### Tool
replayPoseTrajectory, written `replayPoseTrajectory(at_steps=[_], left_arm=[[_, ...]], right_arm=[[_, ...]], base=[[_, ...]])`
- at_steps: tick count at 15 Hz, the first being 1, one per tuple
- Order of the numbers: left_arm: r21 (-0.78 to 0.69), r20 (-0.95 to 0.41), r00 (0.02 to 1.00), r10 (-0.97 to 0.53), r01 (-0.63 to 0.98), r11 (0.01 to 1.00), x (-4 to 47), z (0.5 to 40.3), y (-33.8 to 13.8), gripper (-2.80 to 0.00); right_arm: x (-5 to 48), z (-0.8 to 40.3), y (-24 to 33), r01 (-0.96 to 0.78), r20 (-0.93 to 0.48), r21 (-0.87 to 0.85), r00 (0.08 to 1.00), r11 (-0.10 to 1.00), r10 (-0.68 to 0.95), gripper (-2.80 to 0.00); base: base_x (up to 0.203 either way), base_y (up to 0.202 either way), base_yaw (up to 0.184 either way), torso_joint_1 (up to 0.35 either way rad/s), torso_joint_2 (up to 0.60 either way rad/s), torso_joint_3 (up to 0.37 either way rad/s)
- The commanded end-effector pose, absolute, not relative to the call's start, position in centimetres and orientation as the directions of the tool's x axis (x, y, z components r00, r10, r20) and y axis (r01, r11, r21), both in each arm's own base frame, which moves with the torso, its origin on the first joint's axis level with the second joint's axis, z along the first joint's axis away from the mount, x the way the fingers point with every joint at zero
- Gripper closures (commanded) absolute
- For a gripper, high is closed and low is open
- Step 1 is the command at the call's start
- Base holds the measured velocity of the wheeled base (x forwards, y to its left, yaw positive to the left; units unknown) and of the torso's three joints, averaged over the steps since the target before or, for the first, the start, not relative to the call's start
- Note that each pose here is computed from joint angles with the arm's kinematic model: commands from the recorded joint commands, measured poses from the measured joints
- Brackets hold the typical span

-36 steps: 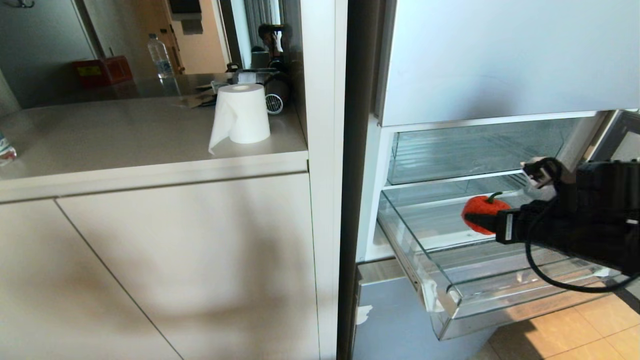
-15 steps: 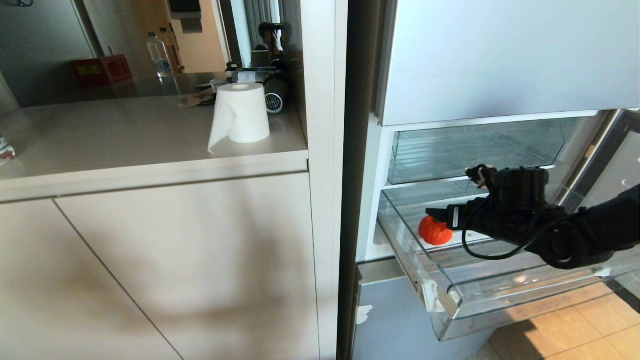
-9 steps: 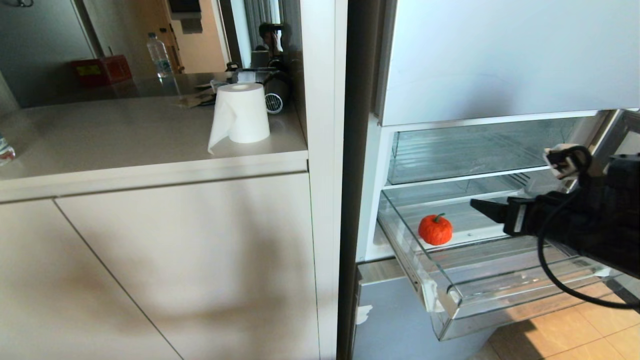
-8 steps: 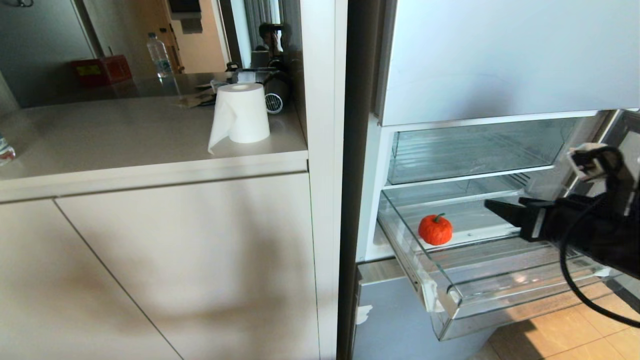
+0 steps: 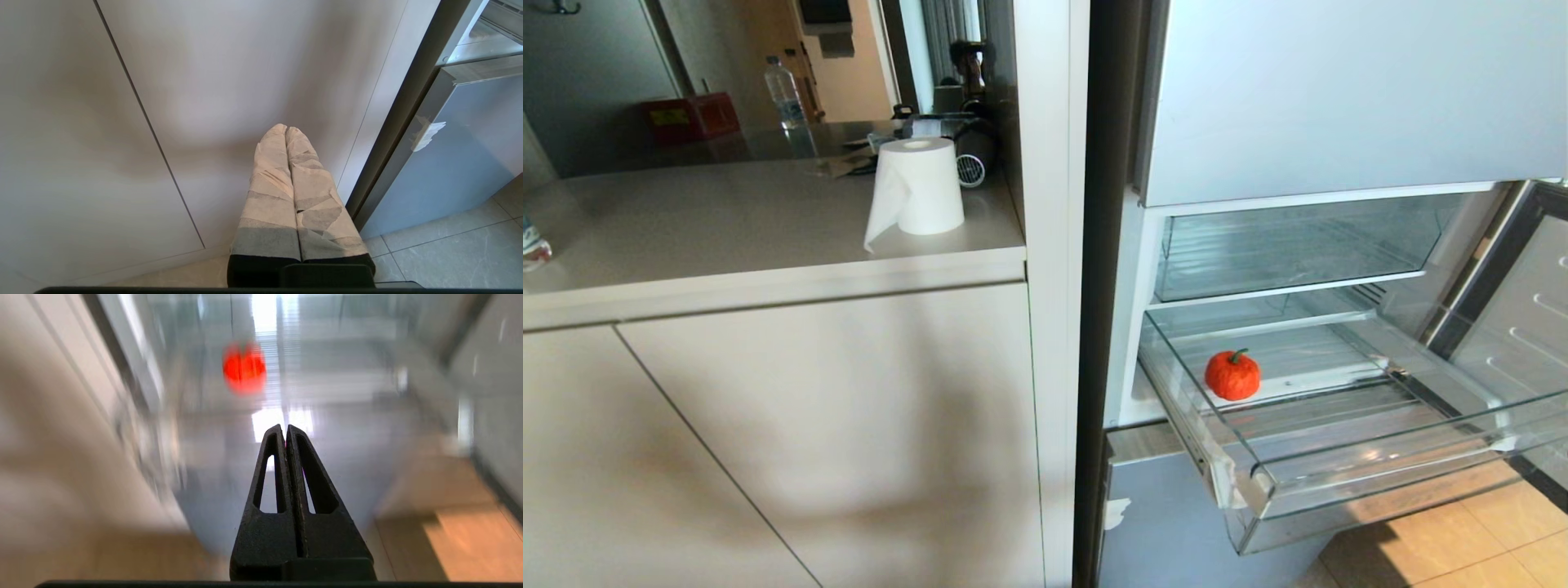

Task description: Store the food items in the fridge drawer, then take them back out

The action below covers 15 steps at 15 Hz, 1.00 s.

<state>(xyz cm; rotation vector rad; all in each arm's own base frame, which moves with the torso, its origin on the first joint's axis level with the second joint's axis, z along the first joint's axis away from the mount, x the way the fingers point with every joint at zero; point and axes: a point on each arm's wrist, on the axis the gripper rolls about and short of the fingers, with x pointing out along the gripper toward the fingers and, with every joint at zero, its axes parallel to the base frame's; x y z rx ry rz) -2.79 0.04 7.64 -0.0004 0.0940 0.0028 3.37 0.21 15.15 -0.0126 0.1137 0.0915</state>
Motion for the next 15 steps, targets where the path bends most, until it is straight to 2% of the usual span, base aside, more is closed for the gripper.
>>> replayPoseTrajectory(at_steps=[1, 3, 7, 15], left_arm=[[0.001, -0.096, 0.995, 0.003, -0.003, 1.0, -2.8, 7.6, 0.0, 0.0], [0.0, -0.096, 0.995, 0.002, -0.002, 1.0, -2.8, 7.6, 0.0, 0.0], [-0.001, -0.095, 0.996, 0.002, -0.002, 1.0, -2.8, 7.6, 0.0, 0.0], [-0.001, -0.095, 0.996, 0.003, -0.003, 1.0, -2.8, 7.6, 0.0, 0.0]], right_arm=[[0.0, 10.8, 0.2, -0.081, -0.115, -0.051, 0.991, 0.995, 0.075, 0.0], [-0.7, 8.7, 0.2, -0.056, -0.125, -0.077, 0.991, 0.995, 0.046, 0.0], [-2.4, 7.7, 0.1, -0.026, 0.02, -0.112, 0.999, 0.993, 0.028, 0.0], [-2.3, 7.5, 0.1, -0.027, -0.006, -0.118, 1.0, 0.993, 0.026, 0.0]], base=[[0.0, 0.0, 0.0, 0.0, 0.0, 0.0], [0.0, 0.0, 0.0, 0.0, 0.0, 0.0], [0.0, 0.0, 0.0, 0.0, 0.0, 0.0], [0.0, 0.0, 0.0, 0.0, 0.0, 0.0]])
